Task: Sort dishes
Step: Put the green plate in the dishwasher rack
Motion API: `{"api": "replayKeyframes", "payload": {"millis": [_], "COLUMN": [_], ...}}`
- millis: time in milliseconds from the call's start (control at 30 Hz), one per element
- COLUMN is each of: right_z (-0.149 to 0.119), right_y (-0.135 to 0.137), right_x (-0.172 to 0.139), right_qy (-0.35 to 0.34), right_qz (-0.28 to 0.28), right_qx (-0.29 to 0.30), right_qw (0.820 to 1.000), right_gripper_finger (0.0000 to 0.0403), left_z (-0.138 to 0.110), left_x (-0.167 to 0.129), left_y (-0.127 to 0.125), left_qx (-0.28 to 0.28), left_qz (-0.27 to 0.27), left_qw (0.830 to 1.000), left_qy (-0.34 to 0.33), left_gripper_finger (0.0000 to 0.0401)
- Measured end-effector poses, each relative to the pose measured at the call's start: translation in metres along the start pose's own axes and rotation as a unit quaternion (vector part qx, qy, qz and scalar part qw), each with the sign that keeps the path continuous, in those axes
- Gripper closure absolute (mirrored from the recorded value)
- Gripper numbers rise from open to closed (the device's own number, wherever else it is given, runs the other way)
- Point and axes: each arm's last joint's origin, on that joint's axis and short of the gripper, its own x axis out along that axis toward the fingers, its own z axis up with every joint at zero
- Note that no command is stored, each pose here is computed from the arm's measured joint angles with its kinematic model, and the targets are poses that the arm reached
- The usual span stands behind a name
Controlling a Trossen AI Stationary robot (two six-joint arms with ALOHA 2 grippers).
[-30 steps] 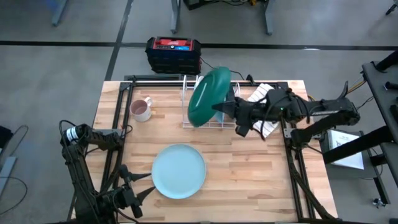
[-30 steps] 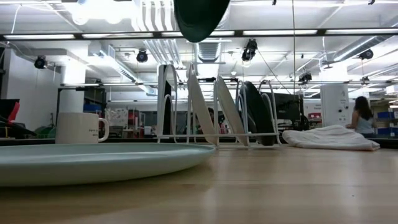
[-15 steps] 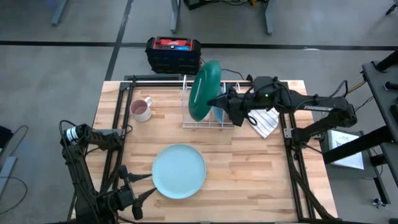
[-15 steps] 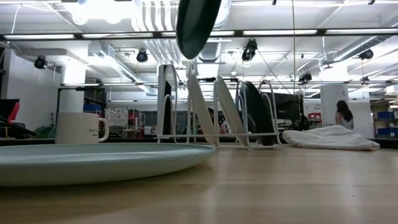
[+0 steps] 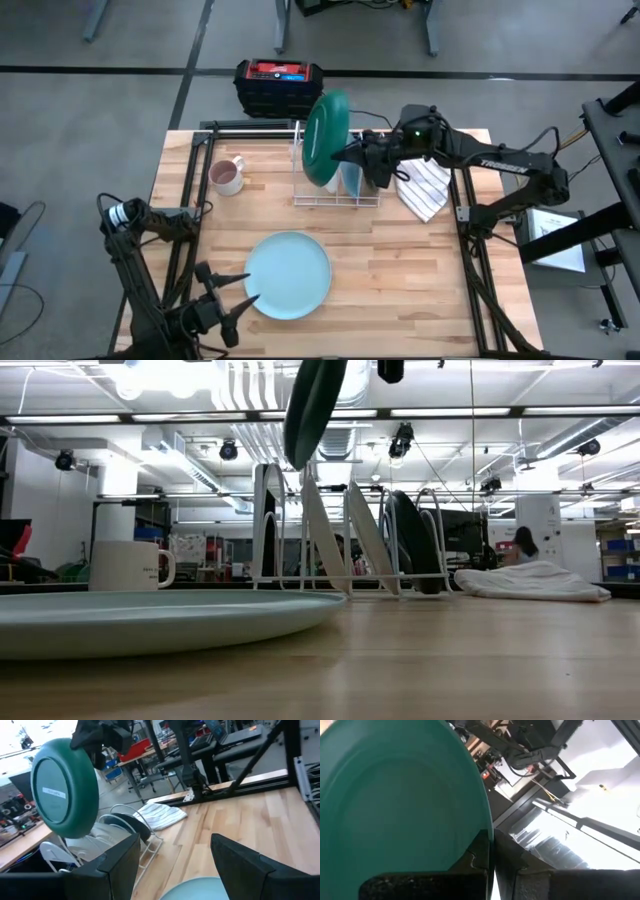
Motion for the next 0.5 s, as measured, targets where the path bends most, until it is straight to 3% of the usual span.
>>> {"api": "replayKeyframes", "payload": {"millis": [500], "right_z": [-0.001], "right_y": [0.045], "right_x": [0.029], "right_qy": [-0.028], "right_qz": [0.039], "right_qx": [0.003], "right_qw": [0.999], "right_gripper_finger": [0.0403], "left_z": [0.001], "left_x": [0.016], "left_y": [0.001], "left_qx": [0.007], "left_qz": [0.023], "left_qw": [1.000], "left_qy": [0.010], "left_gripper_finger": [0.0168]}}
